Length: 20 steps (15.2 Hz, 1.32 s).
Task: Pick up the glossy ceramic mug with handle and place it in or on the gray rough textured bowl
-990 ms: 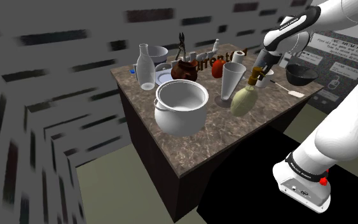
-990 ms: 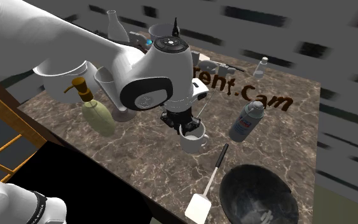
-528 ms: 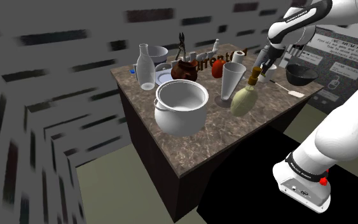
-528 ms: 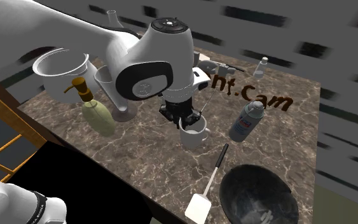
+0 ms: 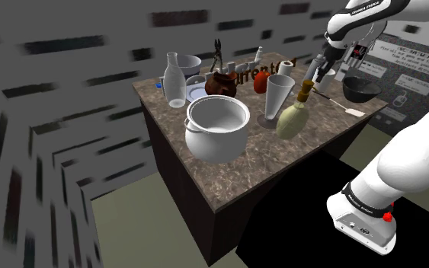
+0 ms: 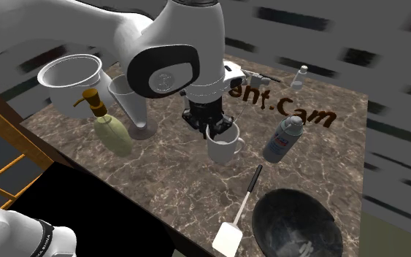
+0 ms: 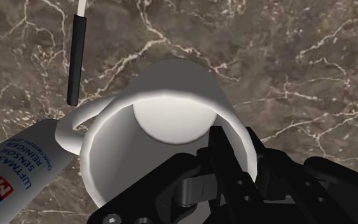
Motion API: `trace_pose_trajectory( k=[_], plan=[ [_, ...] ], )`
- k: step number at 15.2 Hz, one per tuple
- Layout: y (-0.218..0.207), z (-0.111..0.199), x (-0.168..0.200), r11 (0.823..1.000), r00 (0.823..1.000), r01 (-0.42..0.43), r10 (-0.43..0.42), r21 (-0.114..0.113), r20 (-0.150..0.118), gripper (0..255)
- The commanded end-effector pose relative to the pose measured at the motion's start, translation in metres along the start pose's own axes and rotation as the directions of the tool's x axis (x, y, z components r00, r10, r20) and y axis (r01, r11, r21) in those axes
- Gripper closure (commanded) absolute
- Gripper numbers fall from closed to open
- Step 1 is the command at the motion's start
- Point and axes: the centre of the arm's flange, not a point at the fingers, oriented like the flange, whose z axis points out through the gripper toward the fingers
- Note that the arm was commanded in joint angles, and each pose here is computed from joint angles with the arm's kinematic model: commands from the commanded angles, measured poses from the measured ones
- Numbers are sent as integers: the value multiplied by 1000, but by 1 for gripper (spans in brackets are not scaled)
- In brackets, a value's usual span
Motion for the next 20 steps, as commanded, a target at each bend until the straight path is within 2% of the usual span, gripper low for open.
trace_pose_trajectory(
  k=[1, 16, 20],
  plan=[
    [0, -10, 0, 1000, 1000, 0, 0, 0, 0, 255],
    [4, -86, 6, 1000, 1000, 0, 0, 0, 0, 255],
    [48, -90, -24, 1000, 1000, 0, 0, 0, 0, 255]
  ],
)
